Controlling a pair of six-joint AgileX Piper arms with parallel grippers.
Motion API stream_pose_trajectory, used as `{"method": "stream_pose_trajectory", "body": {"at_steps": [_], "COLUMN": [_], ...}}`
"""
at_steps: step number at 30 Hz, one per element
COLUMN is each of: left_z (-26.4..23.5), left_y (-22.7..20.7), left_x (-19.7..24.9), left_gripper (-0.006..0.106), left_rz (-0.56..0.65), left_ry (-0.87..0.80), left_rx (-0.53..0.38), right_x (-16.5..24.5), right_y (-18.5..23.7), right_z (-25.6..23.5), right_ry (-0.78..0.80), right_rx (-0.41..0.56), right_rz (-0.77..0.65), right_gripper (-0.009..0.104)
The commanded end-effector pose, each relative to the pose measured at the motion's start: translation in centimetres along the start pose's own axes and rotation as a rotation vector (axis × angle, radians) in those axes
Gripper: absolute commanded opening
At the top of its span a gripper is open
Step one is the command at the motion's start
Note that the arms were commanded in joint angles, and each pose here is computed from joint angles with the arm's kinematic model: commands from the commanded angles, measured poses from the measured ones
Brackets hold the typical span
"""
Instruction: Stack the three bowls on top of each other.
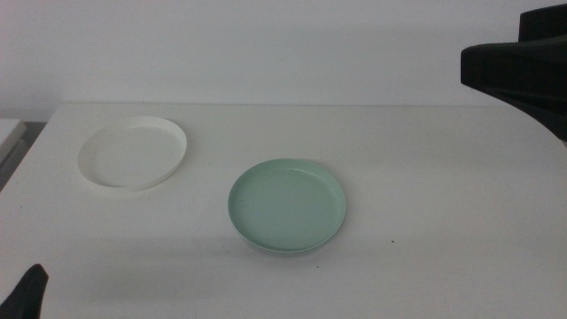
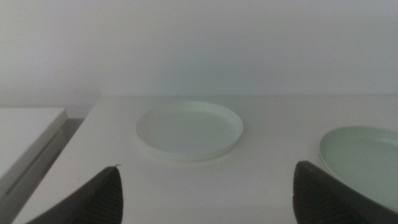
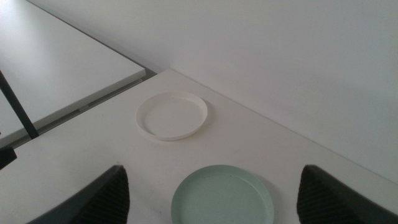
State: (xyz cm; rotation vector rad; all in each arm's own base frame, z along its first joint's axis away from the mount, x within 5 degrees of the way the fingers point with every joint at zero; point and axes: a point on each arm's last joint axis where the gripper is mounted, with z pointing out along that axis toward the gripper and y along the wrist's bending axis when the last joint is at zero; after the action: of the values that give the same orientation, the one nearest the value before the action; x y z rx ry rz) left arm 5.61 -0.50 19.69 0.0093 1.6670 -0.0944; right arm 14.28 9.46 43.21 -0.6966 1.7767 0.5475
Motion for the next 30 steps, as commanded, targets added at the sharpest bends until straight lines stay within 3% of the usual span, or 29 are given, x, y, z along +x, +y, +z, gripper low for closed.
{"method": "stream_pose_trajectory", "body": {"at_steps": [1, 3, 8, 14, 19, 30], "left_z": [0.0, -0.1, 1.3, 4.1, 6.3, 12.1], "left_y": [0.0, 0.0, 0.4, 1.0, 1.6, 3.2], "left_x": [0.2, -1.1, -9.1, -15.4, -16.3, -12.5], "left_gripper": [0.094, 0.094, 0.094, 0.094, 0.094, 0.094], "left_rz": [-0.004, -0.008, -0.002, -0.052, -0.093, -0.274], "left_ry": [0.015, 0.057, 0.35, 0.536, 0.599, 0.855], "left_rx": [0.002, -0.027, -0.121, -0.091, -0.072, -0.053], "right_x": [0.0, 0.0, 0.0, 0.0, 0.0, 0.0], "right_y": [0.0, 0.0, 0.0, 0.0, 0.0, 0.0], "right_z": [0.0, 0.0, 0.0, 0.0, 0.0, 0.0], "right_ry": [-0.004, -0.004, -0.006, -0.006, -0.006, -0.006], "right_rx": [0.0, 0.0, 0.001, 0.001, 0.001, 0.0], "right_rz": [-0.008, -0.008, -0.008, -0.008, -0.008, 0.013], "right_gripper": [0.093, 0.093, 0.093, 0.093, 0.093, 0.093]}}
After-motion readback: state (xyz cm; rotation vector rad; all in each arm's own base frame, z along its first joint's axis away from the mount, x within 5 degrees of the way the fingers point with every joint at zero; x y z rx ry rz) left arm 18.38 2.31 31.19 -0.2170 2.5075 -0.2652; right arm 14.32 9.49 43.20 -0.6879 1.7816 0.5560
